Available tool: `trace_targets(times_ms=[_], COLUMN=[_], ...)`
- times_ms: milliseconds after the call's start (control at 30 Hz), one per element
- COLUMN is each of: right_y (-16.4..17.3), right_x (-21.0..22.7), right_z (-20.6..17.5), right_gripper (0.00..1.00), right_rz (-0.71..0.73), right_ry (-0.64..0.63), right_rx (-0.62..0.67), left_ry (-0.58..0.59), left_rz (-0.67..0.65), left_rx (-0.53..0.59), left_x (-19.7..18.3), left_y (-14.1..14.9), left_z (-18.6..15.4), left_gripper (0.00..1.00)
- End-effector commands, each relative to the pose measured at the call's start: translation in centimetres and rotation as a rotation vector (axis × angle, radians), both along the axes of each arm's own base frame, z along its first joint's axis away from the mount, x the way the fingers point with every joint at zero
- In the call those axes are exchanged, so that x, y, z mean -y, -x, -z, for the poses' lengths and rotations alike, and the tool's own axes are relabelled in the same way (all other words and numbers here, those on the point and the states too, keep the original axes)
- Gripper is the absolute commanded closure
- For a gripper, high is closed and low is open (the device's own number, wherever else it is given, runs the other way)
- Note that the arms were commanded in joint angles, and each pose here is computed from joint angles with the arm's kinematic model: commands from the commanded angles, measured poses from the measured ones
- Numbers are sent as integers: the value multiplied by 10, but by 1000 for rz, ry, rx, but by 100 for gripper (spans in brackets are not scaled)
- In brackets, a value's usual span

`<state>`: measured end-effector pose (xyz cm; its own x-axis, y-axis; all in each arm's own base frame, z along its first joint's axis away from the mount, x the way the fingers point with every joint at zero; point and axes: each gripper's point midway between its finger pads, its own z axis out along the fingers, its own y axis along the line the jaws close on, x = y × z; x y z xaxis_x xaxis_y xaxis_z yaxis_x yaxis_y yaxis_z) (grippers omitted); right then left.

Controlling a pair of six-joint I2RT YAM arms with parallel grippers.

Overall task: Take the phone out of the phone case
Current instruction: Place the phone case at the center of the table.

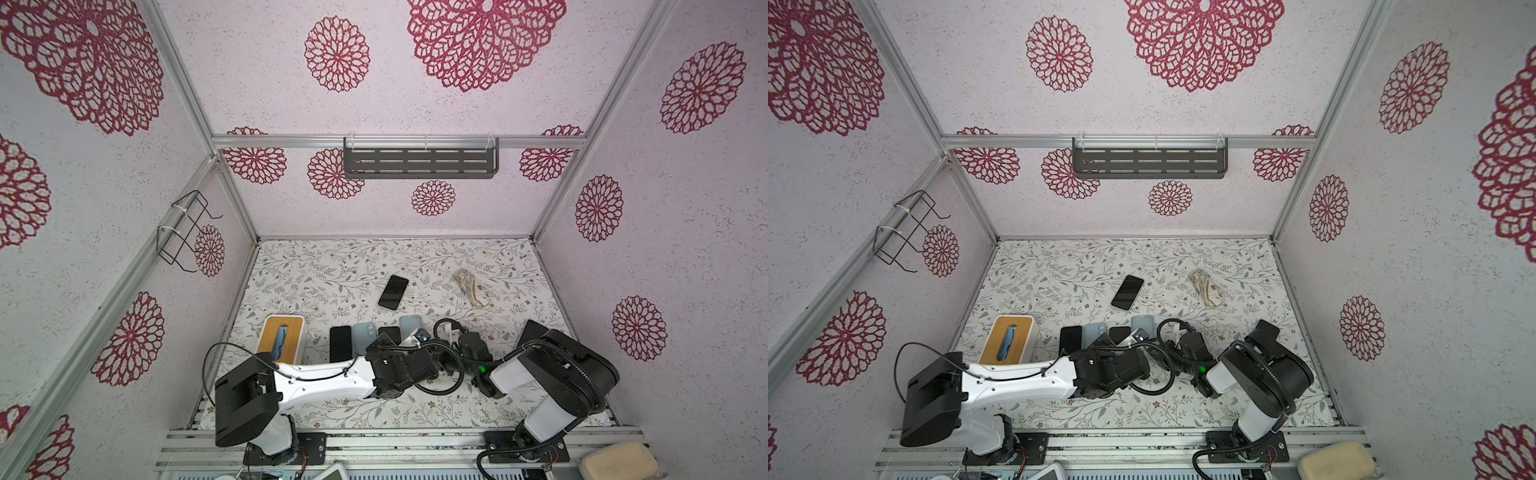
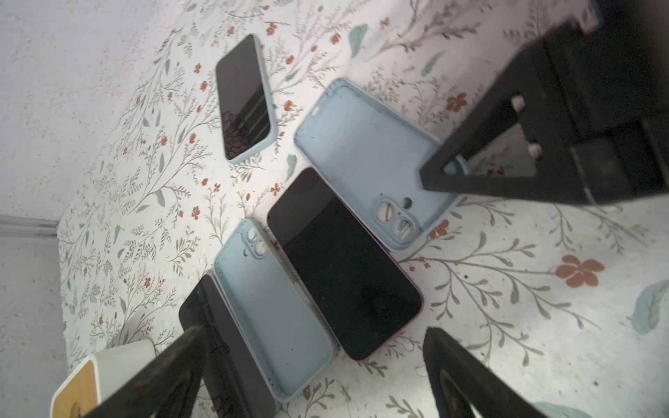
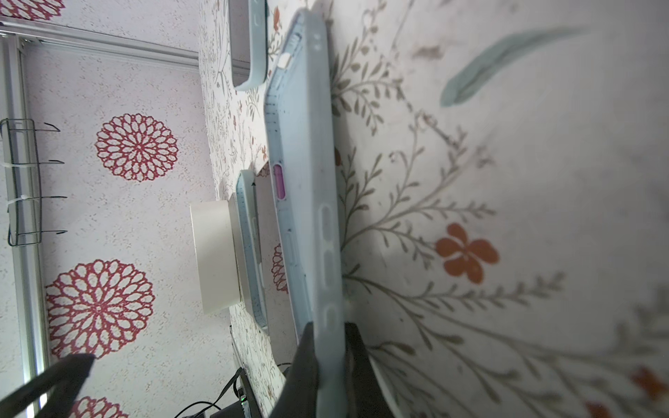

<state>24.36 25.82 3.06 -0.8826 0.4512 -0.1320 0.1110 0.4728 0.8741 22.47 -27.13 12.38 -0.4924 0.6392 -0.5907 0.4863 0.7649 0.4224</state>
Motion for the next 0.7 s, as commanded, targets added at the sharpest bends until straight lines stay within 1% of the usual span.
trace_targets(times_ms=[0, 133, 300, 367, 433, 567, 633, 667], right_y=[4, 8, 15, 16, 17, 19, 19, 19], right_x=[-4, -5, -8, -8, -6, -6, -5, -4], right_z=[-7, -7, -9, -10, -10, -10, -12, -13], right_gripper=[93, 93, 93, 92, 84, 63, 55, 45], right_rz=[-1, -5, -12, -10, -10, -19, -21, -21], right_ry=[-22, -24, -17, -3, 13, 31, 34, 40], right_rx=[13, 12, 16, 20, 24, 31, 37, 41], left_ry=[188, 292, 359, 373, 393, 429, 445, 452], left_rz=[-74, -119, -172, -202, -229, -280, -299, -310], left_rx=[14, 29, 27, 29, 21, -6, -22, -29], left_x=[-9, -27, -42, -49, -55, -65, -68, -69], left_y=[-7, -10, -13, -16, -21, -34, -41, -45], left_z=[-29, -49, -64, -66, -68, -69, -70, -71], left_gripper=[3, 3, 3, 3, 3, 3, 3, 3])
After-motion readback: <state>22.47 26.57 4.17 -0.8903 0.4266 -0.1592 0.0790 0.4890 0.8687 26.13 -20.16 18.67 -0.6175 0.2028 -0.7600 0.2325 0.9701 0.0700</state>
